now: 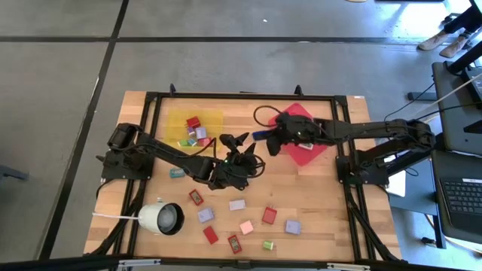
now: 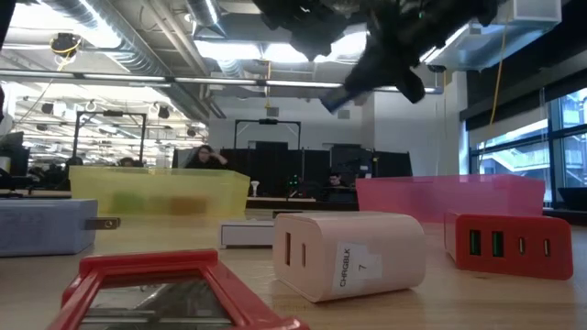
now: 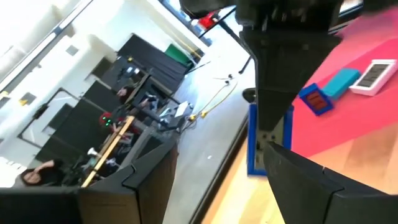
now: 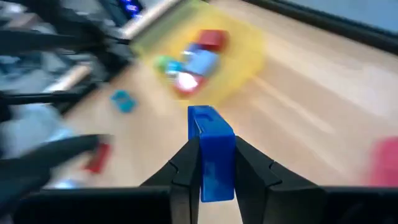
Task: Pick & Place Office items
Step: Put the blue digital clock into the pink bin, then put the top red digital clock into the pink bin
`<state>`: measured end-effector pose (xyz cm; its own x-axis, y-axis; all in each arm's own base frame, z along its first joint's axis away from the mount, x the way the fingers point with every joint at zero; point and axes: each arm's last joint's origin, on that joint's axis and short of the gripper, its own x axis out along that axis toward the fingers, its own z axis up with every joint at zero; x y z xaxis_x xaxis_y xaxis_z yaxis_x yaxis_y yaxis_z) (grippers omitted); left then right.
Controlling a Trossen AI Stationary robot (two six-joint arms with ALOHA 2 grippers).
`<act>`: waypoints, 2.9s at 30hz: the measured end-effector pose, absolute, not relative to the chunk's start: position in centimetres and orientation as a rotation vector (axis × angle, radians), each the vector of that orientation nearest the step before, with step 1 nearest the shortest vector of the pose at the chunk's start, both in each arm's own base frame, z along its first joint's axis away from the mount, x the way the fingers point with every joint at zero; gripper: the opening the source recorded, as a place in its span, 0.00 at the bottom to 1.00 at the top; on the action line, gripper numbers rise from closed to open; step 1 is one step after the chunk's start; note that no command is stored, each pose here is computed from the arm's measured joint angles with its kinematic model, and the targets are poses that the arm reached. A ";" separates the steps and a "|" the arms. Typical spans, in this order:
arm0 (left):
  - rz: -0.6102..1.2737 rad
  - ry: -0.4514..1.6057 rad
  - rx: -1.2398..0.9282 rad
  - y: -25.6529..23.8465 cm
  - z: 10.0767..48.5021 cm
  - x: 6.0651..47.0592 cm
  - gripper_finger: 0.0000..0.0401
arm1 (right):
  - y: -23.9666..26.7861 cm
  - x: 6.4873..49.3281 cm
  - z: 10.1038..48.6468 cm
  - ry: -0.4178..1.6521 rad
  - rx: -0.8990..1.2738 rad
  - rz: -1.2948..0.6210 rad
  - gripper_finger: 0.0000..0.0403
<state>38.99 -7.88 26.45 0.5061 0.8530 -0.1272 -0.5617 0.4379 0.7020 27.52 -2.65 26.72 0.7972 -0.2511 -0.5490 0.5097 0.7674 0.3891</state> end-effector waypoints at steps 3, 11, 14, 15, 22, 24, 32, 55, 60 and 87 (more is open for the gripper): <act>0.941 0.502 0.622 -8.0 26.4 38.9 0.59 | -4.3 26.8 26.1 0.562 0.533 -0.526 0.17; 0.953 0.504 0.562 -7.9 25.7 38.5 0.58 | -8.0 24.7 24.9 0.686 0.466 -0.784 0.17; 0.959 0.509 0.541 -7.9 25.3 38.3 0.58 | -8.9 23.9 24.5 0.748 0.474 -0.837 0.17; 0.960 0.512 0.534 -7.9 25.2 38.2 0.58 | -9.1 23.6 24.4 0.772 0.477 -0.851 0.17; 0.930 0.536 0.468 -7.8 24.5 37.8 0.58 | -8.9 22.7 22.2 0.848 0.528 -0.866 0.17; 0.910 0.545 0.451 -7.8 24.3 37.7 0.58 | -8.7 22.4 21.5 0.872 0.538 -0.869 0.17; 0.876 0.562 0.432 -7.8 24.1 37.7 0.56 | -8.3 21.5 19.5 0.926 0.556 -0.893 0.17; 0.873 0.572 0.440 -7.8 24.1 37.6 0.56 | -7.4 21.5 18.2 0.963 0.482 -0.743 0.31; 0.854 0.578 0.433 -7.8 24.0 37.6 0.56 | -7.4 21.6 18.2 0.969 0.474 -0.726 0.43; -0.039 1.660 0.188 -8.1 19.4 30.5 0.56 | -8.2 25.2 27.8 0.793 0.258 -0.474 0.61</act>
<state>30.51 -8.14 19.39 -0.0866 0.0999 -0.9912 0.1462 0.9855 0.0866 25.18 -8.25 27.78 0.6049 -0.3099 -0.7335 0.4994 0.8651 0.0463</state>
